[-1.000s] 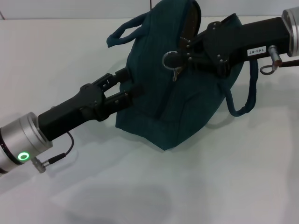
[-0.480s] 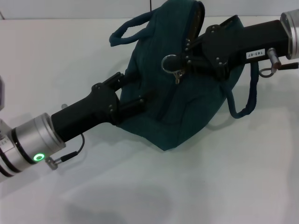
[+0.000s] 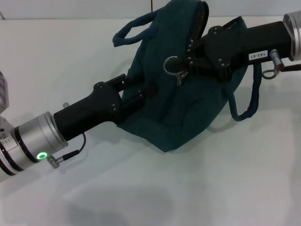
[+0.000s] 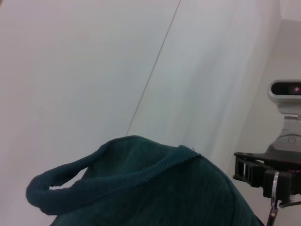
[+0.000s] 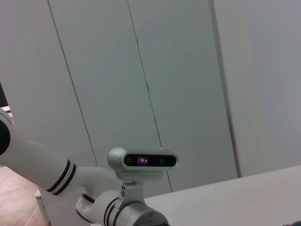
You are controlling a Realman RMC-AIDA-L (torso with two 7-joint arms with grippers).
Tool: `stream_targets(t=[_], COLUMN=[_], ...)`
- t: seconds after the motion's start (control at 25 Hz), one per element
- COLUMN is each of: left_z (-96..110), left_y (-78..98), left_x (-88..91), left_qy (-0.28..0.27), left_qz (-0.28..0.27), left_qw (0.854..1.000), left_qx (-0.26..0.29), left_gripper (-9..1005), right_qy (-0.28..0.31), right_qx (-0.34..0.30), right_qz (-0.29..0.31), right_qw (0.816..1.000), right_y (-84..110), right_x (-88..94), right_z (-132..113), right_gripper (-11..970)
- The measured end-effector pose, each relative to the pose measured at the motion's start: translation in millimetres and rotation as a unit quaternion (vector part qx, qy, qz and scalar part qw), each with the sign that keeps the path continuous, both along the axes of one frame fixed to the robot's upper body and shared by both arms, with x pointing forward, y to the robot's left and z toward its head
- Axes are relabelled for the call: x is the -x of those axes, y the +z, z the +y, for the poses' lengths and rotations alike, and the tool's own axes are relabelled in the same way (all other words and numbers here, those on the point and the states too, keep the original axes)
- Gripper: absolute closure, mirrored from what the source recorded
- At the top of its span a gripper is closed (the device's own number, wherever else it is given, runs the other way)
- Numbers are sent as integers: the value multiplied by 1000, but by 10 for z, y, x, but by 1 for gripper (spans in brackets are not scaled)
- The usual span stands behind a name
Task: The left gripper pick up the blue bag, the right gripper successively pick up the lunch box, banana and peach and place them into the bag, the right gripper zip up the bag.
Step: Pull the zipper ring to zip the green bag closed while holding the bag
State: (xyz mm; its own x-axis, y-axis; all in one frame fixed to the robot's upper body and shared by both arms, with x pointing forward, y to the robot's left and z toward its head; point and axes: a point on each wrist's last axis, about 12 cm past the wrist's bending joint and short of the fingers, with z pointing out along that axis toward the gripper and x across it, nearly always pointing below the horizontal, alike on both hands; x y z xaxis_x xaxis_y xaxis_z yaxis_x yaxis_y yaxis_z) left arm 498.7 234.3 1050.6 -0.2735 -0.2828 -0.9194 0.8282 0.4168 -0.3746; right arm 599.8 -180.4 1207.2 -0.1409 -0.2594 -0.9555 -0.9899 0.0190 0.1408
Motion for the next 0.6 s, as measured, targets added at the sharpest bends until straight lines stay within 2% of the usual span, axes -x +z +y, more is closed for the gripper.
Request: stream_targets(t=[0.28, 0.48, 0.6], left_z=[6, -3, -8], left_y=[2, 6, 6], left_x=[-3, -2, 2], left_qy=[5, 3, 1], left_qz=[-1, -2, -2], left_qw=[1000, 1000, 1000], left_qx=[2, 4, 4], left_gripper=[524, 736, 777], right_qy=[-3, -7, -10], right_qx=[0, -2, -7], right_qz=[0, -1, 4], right_qw=[1000, 1000, 1000], right_y=[-5, -1, -14], right_x=[-3, -9, -9], right_z=[-5, -15, -28], right_gripper=[925, 925, 924])
